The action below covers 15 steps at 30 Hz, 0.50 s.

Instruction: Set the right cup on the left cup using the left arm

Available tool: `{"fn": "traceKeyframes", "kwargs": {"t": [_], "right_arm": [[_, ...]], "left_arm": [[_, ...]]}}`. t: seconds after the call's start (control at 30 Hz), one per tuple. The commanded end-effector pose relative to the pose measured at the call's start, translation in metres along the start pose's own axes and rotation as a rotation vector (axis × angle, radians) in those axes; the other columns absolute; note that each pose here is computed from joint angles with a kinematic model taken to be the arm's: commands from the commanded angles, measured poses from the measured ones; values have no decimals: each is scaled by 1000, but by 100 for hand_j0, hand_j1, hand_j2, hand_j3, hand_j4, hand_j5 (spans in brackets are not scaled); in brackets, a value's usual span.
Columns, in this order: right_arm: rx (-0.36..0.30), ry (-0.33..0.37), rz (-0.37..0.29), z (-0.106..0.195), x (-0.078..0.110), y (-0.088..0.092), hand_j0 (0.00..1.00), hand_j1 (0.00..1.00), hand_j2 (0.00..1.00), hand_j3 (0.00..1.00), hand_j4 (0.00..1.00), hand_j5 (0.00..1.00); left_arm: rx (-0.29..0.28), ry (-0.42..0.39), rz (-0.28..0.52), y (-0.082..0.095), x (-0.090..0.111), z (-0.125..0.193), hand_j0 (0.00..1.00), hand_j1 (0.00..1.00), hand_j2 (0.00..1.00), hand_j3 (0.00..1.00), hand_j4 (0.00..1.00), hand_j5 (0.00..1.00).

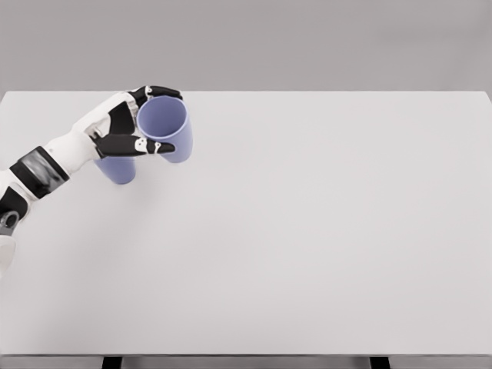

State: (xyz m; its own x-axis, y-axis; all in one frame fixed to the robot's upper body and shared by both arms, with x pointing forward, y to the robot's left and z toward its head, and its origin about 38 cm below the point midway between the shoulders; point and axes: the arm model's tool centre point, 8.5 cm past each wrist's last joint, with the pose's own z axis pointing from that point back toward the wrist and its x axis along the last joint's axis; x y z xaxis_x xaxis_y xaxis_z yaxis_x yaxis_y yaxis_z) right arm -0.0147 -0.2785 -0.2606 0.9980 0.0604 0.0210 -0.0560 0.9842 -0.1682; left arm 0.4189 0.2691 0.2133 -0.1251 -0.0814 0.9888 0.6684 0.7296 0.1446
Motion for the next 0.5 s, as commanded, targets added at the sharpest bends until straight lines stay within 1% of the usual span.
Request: {"fn": "traceKeyframes", "kwargs": {"t": [0.0, 0.07, 0.23, 0.27, 0.4, 0.47], "right_arm": [[0, 0, 0, 0, 0, 0, 100, 100, 100, 100, 100, 100], [0, 0, 0, 0, 0, 0, 100, 100, 100, 100, 100, 100], [0, 0, 0, 0, 0, 0, 100, 100, 100, 100, 100, 100], [0, 0, 0, 0, 0, 0, 100, 100, 100, 100, 100, 100], [0, 0, 0, 0, 0, 0, 100, 100, 100, 100, 100, 100], [0, 0, 0, 0, 0, 0, 100, 100, 100, 100, 100, 100]], "left_arm": [[3, -5, 2, 2, 2, 1, 73, 73, 73, 73, 73, 73], [5, -3, -10, 5, 5, 2, 73, 73, 73, 73, 73, 73], [15, -10, -9, 12, 11, 6, 73, 73, 73, 73, 73, 73], [17, -18, -13, 14, 14, 5, 73, 73, 73, 73, 73, 73], [36, -11, -24, 27, 19, 10, 73, 73, 73, 73, 73, 73], [58, -17, -26, 36, 23, 14, 73, 73, 73, 73, 73, 73]]}}
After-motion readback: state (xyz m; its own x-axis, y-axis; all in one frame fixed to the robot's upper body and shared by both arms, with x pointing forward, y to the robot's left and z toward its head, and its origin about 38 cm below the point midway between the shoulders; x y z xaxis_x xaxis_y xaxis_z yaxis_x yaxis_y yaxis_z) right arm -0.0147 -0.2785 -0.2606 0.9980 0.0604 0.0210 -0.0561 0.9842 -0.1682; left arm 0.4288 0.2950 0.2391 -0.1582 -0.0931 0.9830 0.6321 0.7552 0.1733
